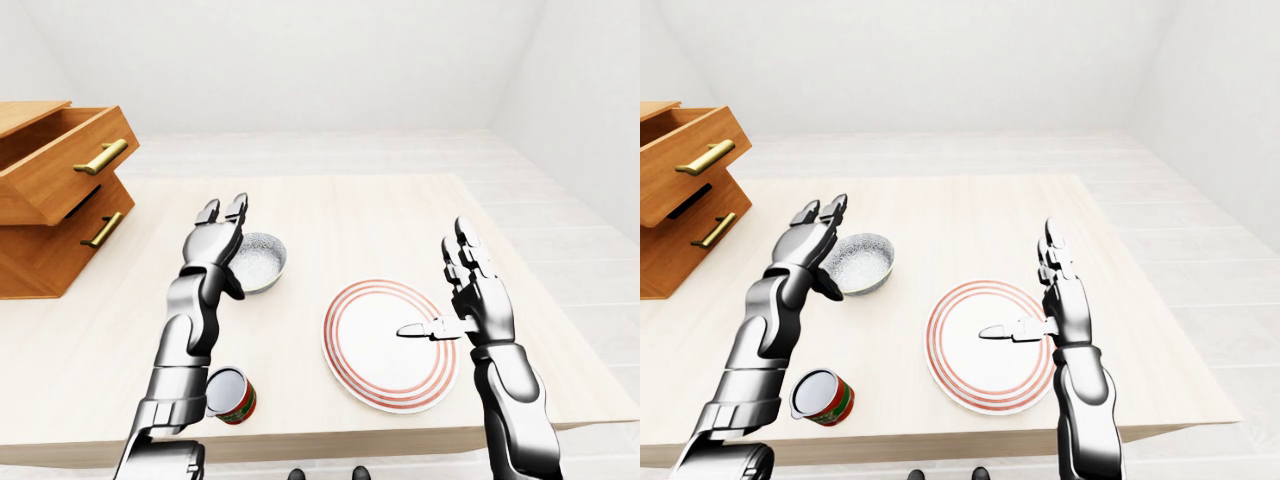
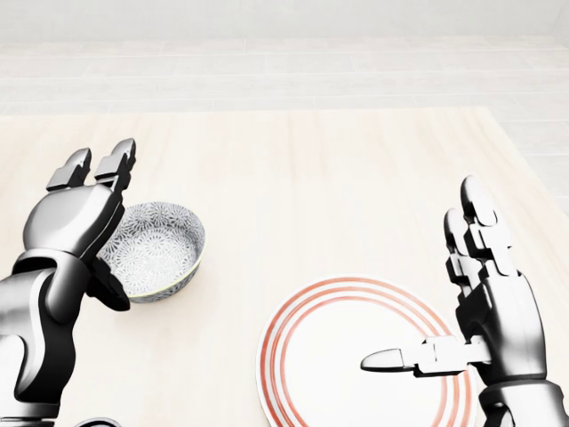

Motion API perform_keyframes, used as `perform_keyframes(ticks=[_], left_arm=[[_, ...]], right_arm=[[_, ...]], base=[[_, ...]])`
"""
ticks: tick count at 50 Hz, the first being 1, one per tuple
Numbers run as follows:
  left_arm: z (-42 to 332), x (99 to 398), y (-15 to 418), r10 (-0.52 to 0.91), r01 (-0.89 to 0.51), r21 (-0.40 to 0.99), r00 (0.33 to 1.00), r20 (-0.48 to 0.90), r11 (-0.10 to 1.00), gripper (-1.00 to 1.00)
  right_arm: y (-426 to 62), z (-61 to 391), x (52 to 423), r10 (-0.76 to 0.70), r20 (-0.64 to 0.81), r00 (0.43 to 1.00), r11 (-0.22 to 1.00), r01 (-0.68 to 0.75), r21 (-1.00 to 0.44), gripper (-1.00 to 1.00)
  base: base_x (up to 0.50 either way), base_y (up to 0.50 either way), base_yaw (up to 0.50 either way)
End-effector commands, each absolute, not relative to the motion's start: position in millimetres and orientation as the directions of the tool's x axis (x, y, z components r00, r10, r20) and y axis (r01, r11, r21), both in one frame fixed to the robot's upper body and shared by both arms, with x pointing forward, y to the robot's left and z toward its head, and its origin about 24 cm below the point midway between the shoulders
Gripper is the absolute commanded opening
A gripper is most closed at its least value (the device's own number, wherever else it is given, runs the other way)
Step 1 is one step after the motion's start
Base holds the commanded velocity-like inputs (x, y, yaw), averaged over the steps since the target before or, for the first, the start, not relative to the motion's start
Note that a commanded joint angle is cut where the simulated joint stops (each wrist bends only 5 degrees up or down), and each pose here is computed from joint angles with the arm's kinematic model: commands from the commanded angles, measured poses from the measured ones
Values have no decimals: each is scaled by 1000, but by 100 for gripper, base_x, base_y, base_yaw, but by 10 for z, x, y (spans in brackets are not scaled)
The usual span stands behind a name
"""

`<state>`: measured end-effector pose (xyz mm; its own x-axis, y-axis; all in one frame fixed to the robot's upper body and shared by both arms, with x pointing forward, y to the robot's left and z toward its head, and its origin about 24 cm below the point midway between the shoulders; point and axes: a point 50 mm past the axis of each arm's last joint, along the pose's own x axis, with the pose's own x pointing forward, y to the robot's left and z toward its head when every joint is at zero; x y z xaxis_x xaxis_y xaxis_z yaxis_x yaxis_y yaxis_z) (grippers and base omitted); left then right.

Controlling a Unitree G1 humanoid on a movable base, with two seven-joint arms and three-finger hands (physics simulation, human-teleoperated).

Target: Put the bowl on the plate.

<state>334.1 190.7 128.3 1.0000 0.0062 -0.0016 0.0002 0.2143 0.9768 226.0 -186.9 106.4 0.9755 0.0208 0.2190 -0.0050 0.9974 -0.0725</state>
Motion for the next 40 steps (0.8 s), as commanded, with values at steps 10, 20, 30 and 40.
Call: perform_keyframes(ticks=[10,20,30,40], left_arm=[[1140,3501,1806,10,19,984,1000,-21,179,100],[1057,3519,1781,12,28,983,999,-31,181,100],[976,3430,1708,-6,33,986,999,-32,163,100],[878,3383,1681,-5,37,987,999,-37,154,100]], right_arm=[[-1923,1008,2297,9,197,980,998,2,-55,100],[-1930,1010,2310,4,197,980,998,7,-56,100],[-1926,984,2313,3,187,982,999,7,-53,100],[-1932,964,2309,-1,178,984,999,10,-51,100]], base=[[0,0,0],[0,0,0],[0,0,0],[0,0,0]])
